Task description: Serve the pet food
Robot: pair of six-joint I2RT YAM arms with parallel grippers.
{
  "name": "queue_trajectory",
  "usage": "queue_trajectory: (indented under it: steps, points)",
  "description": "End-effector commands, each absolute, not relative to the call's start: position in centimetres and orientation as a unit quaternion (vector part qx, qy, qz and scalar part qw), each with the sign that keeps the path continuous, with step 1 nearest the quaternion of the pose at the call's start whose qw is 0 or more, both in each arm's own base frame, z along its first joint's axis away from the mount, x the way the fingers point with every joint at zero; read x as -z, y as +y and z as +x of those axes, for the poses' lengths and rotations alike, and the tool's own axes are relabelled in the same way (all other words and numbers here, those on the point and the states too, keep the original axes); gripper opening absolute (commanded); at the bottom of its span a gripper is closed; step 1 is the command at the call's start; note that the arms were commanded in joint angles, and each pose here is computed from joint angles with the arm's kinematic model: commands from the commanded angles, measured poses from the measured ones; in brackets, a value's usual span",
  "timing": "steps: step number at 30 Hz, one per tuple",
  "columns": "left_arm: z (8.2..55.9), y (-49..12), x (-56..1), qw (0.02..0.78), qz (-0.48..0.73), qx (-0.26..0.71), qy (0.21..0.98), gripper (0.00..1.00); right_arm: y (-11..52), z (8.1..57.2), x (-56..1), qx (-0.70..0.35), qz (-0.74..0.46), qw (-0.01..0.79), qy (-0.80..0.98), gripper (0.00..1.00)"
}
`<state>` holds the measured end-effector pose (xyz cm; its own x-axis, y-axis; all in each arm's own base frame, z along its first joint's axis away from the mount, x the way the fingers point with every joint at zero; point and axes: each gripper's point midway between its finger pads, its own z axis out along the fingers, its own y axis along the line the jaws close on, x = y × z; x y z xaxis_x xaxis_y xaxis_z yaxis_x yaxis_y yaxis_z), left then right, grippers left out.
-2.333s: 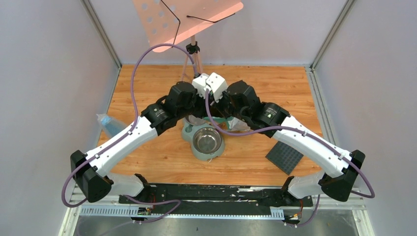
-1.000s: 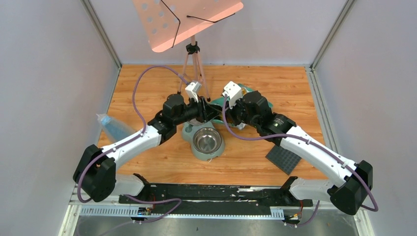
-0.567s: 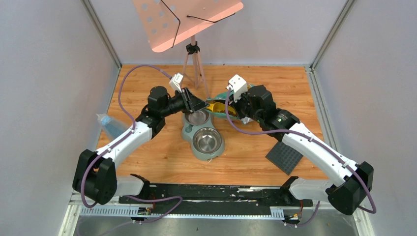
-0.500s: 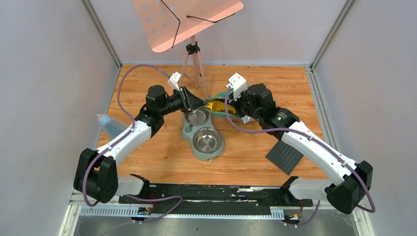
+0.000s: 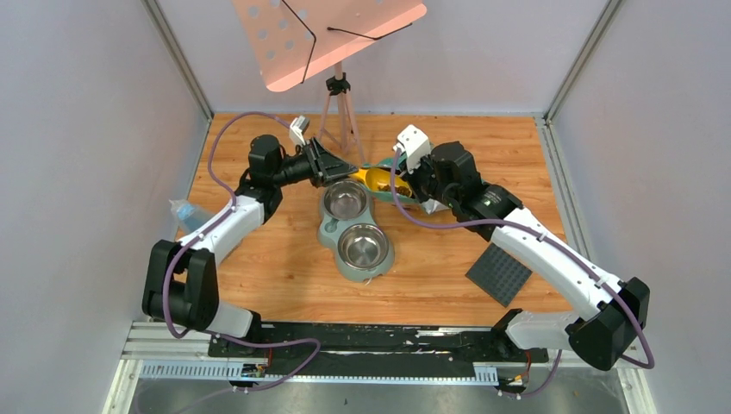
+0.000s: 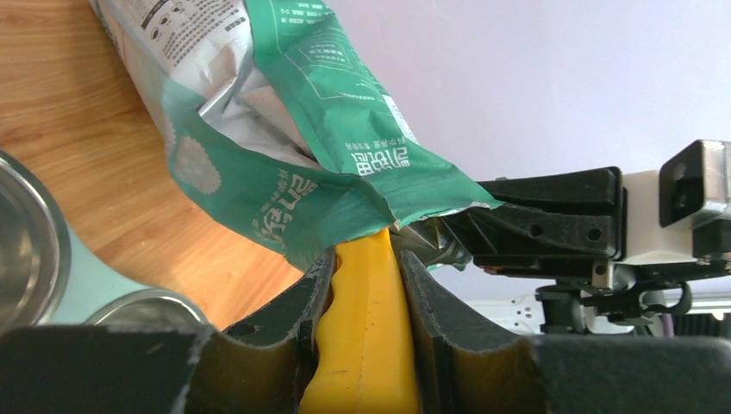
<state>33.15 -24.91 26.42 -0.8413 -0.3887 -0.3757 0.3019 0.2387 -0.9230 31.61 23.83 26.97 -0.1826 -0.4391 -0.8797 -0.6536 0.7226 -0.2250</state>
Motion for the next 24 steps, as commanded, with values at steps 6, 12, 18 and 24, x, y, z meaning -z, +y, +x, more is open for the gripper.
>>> queue_trajectory:
  steps: [6,12,18,24]
  points:
    - [36.0,-23.2,-29.2,0.267,-0.061,0.637,0.720,0.00,22.4,33.1,-30.7,-0.070,-0.337,0.560,0.753,0.00]
    - [36.4,-22.3,-30.7,0.281,-0.070,0.632,0.719,0.00,21.9,32.3,-31.6,-0.070,-0.347,0.570,0.741,0.00]
    - [36.7,-21.4,-31.6,0.277,-0.071,0.627,0.724,0.00,21.7,31.9,-30.3,-0.069,-0.350,0.562,0.746,0.00]
    - [35.9,-21.3,-32.1,0.236,-0.076,0.659,0.711,0.00,21.9,32.2,-30.6,-0.064,-0.359,0.566,0.739,0.00]
